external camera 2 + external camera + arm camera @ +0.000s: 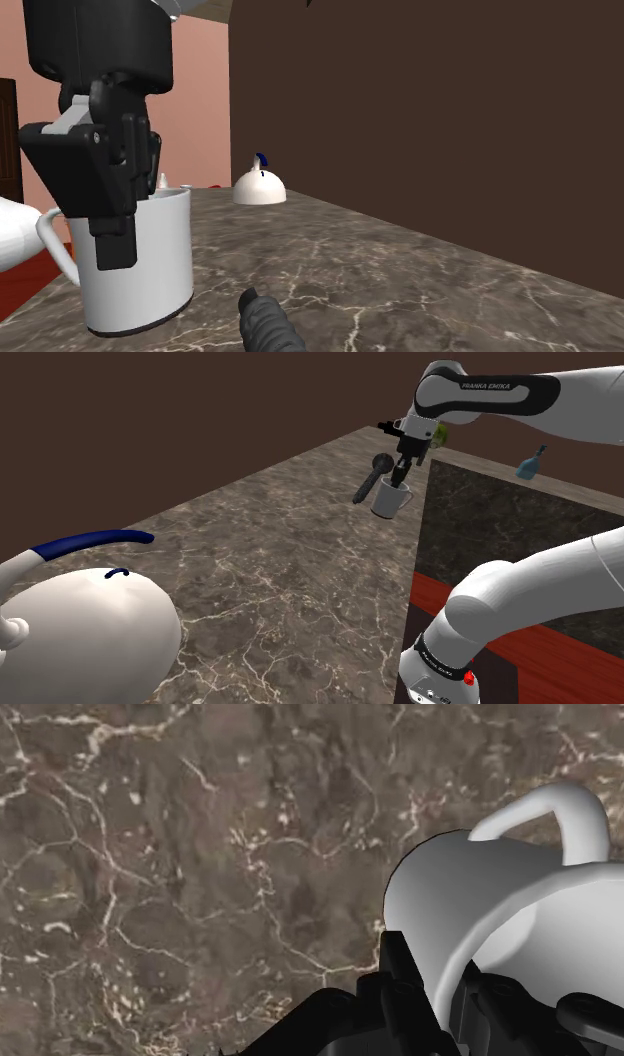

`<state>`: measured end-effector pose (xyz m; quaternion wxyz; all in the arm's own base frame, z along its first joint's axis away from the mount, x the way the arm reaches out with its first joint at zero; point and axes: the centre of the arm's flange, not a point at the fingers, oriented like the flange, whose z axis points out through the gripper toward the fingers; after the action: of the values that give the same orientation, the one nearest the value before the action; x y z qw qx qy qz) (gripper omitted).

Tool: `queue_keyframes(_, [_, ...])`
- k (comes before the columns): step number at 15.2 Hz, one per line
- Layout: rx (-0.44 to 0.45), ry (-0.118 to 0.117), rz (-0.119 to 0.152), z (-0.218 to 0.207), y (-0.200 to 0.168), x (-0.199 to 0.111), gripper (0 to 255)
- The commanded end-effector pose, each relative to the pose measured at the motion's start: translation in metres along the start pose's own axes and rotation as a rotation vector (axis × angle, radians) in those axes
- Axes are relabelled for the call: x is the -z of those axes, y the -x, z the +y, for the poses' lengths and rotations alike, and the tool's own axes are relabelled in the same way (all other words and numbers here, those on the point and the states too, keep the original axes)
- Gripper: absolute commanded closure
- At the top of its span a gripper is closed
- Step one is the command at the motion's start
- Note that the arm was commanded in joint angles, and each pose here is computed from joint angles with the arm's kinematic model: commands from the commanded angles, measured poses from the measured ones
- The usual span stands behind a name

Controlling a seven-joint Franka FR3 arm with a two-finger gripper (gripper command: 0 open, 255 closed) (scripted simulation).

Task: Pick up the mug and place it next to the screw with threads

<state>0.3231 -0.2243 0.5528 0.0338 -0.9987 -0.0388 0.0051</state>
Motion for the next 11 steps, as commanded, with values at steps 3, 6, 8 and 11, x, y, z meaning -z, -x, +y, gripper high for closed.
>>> queue_keyframes(3, [0.000, 0.000, 0.001, 0.0010, 0.0001, -0.0098, 255])
queue_keyframes(6, [0.000, 0.000, 0.001, 0.0010, 0.0001, -0.0098, 255])
queue_keyframes(8, [0.000, 0.000, 0.001, 0.0010, 0.0001, -0.0098, 255])
queue_keyframes(11, [0.000, 0.000, 0.001, 0.0010, 0.0001, -0.0098, 0])
